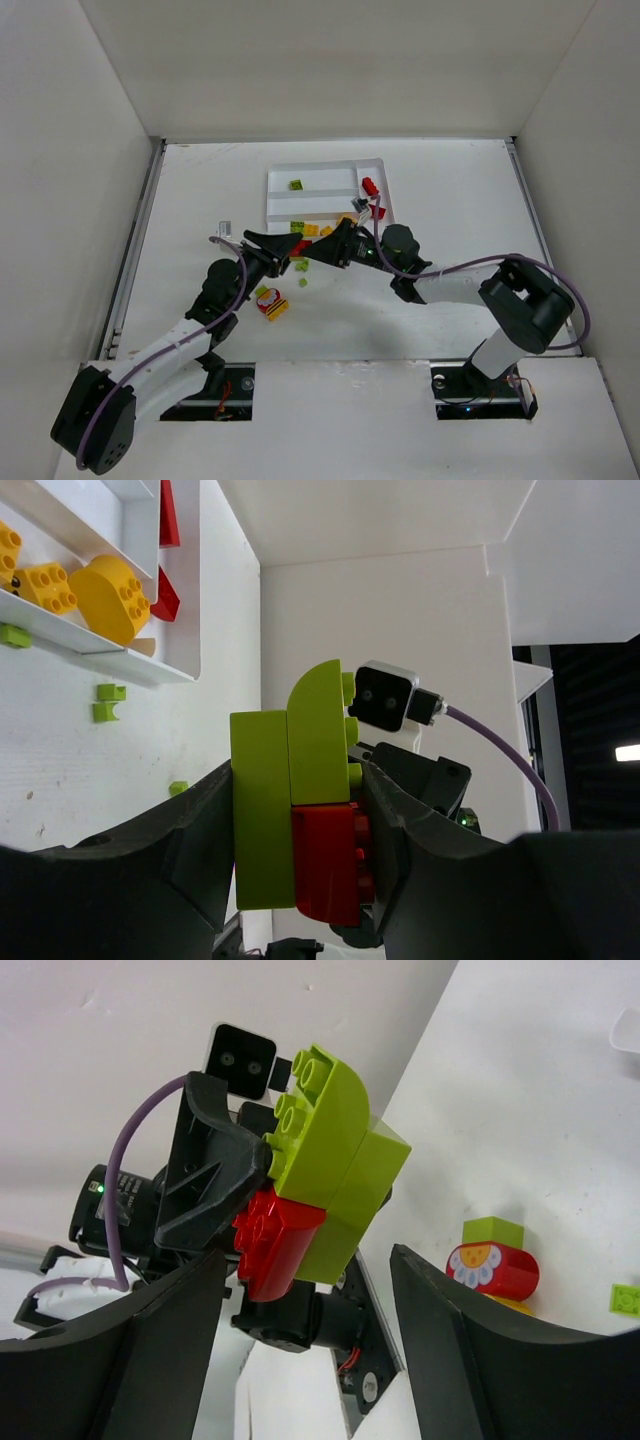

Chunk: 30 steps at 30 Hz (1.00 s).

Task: Sort the legos into containers by color

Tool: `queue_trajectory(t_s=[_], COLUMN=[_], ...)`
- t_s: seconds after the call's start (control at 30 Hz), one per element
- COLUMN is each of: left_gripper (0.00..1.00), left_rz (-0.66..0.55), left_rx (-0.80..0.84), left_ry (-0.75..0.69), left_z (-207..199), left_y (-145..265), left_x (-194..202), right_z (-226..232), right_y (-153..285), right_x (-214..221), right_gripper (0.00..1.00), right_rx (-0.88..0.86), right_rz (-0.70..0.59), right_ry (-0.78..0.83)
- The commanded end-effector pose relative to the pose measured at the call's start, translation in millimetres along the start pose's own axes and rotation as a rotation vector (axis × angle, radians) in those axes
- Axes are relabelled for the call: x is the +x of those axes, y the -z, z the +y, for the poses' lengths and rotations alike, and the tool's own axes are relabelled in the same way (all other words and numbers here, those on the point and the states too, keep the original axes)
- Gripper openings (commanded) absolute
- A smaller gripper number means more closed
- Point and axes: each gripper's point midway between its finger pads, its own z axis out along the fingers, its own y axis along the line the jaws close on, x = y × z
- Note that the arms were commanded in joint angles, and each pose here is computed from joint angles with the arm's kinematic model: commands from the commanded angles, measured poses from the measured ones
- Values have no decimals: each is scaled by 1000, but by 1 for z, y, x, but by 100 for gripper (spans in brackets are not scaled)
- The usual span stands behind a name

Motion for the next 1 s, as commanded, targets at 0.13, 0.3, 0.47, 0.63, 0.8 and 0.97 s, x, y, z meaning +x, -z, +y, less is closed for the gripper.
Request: queue_trajectory(t_s=[0.13,0.3,0.47,0.63,0.8,0.97], left_gripper=[30,31,34,43,50,57], left_rz=[-3,5,13,7,8,7], left_rx=[92,79,65,37,32,34], left_ry=[16,17,6,-13,-37,-47], left_z=[-23,-19,-14,-6,-7,-9], left_y=[1,1,0,-3,-7,-10], left_x=[2,5,7,4,4,3], right_z=[21,22,20,17,10,4], right_y=[-6,-5,-4,-1,4,8], right_x=[-9,-12,-15,-16,-15,-15], right_gripper=[66,56,49,46,45,45], right_rx=[-108,-124,-121,-109,-91,-75], right_rz=[-22,-36,-55,-58,-57,-55], right_ry=[3,0,3,2,-9,-14])
